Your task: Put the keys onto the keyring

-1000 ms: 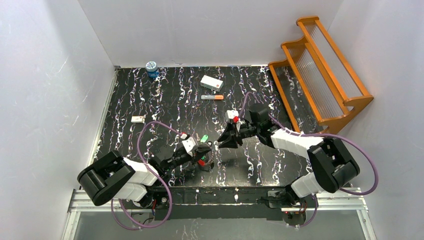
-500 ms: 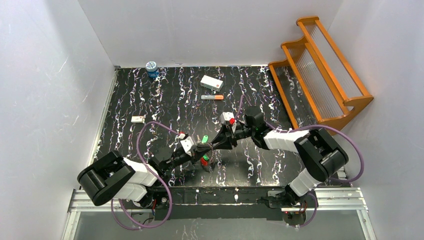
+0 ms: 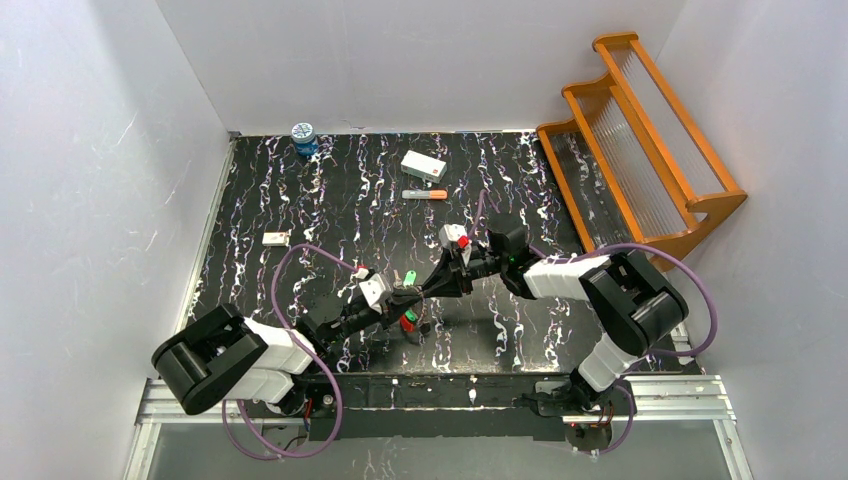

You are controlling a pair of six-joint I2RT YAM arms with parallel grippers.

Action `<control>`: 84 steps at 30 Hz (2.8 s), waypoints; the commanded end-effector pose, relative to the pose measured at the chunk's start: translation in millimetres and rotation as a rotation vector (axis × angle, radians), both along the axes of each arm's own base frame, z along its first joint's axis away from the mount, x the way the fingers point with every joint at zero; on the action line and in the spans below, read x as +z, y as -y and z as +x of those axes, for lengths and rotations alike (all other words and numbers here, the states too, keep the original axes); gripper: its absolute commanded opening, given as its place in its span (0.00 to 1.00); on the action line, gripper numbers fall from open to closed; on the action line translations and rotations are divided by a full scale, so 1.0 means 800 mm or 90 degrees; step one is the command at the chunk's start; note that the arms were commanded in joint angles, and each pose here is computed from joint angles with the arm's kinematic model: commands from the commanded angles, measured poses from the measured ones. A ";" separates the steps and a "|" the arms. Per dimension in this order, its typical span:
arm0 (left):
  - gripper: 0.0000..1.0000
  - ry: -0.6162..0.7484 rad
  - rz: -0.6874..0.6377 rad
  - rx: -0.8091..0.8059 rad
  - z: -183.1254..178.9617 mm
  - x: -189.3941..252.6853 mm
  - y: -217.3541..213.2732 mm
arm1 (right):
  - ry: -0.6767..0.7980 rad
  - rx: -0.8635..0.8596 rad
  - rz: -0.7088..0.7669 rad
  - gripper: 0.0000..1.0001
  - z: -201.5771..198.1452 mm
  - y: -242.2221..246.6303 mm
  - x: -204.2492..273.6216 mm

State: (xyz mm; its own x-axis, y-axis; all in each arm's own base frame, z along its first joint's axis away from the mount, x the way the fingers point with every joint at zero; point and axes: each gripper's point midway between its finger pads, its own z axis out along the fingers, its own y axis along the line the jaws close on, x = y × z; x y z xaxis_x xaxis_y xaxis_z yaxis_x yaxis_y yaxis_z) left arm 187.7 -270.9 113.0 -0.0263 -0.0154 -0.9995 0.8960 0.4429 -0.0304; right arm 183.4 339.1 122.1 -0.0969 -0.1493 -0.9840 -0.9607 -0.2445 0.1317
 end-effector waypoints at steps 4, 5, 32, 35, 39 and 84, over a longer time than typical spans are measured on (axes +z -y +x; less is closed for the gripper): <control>0.00 0.035 -0.031 0.004 0.003 0.024 0.001 | 0.024 0.035 0.039 0.24 -0.004 -0.005 0.012; 0.00 0.035 -0.031 0.004 0.003 0.023 0.001 | 0.024 0.039 0.041 0.20 -0.005 -0.005 0.013; 0.67 0.075 0.083 0.115 0.030 -0.006 -0.039 | 0.010 -0.037 -0.342 0.01 0.001 0.004 -0.059; 0.65 0.074 0.096 0.111 0.029 -0.010 -0.040 | 0.022 -0.039 -0.402 0.01 -0.003 0.006 -0.072; 0.60 0.073 0.116 0.098 0.026 -0.017 -0.039 | 0.044 -0.037 -0.457 0.01 -0.007 0.007 -0.079; 0.00 0.013 0.165 -0.045 0.011 -0.047 0.010 | 0.051 -0.077 -0.360 0.23 0.007 -0.015 -0.028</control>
